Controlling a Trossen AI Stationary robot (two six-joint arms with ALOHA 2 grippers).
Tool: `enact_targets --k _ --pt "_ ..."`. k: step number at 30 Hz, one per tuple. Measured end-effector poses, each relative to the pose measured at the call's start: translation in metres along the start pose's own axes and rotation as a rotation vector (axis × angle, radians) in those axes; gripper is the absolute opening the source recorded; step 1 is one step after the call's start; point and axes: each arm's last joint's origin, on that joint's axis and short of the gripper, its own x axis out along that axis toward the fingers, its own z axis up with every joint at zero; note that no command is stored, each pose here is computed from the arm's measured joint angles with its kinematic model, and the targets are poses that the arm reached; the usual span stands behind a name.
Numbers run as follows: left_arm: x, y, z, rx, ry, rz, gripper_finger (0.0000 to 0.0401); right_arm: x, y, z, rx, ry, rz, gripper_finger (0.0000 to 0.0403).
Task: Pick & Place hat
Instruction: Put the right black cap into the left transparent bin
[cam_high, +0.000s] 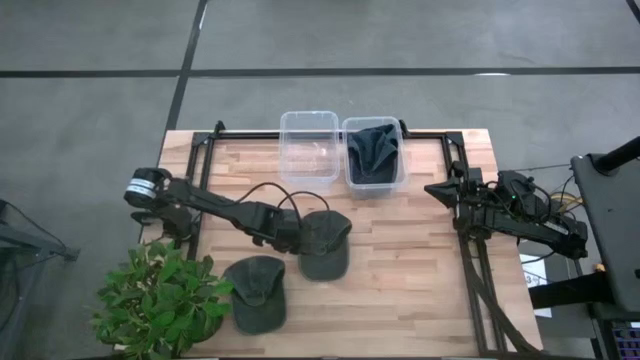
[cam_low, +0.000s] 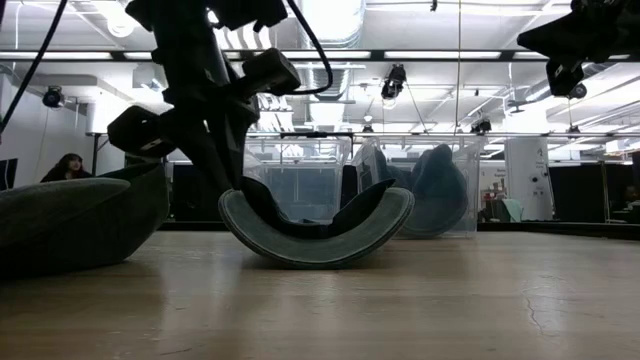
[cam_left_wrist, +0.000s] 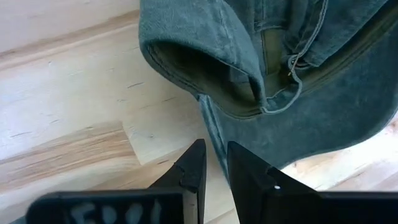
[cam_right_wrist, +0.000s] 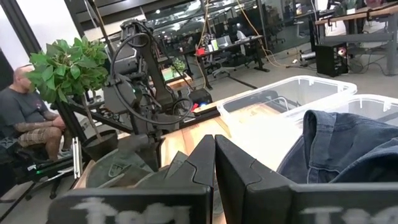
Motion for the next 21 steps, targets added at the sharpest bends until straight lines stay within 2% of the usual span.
enact_targets --k 14,21 --pt "0.017 -0.004 0.000 -0.012 0.000 -0.013 0.0058 0.000 0.000 -0.001 0.008 0.009 -0.003 0.0008" --pt "0.030 -0.003 0.000 -0.017 0.005 0.020 0.0058 0.000 0.000 -0.001 0.023 0.009 -0.003 0.0008"
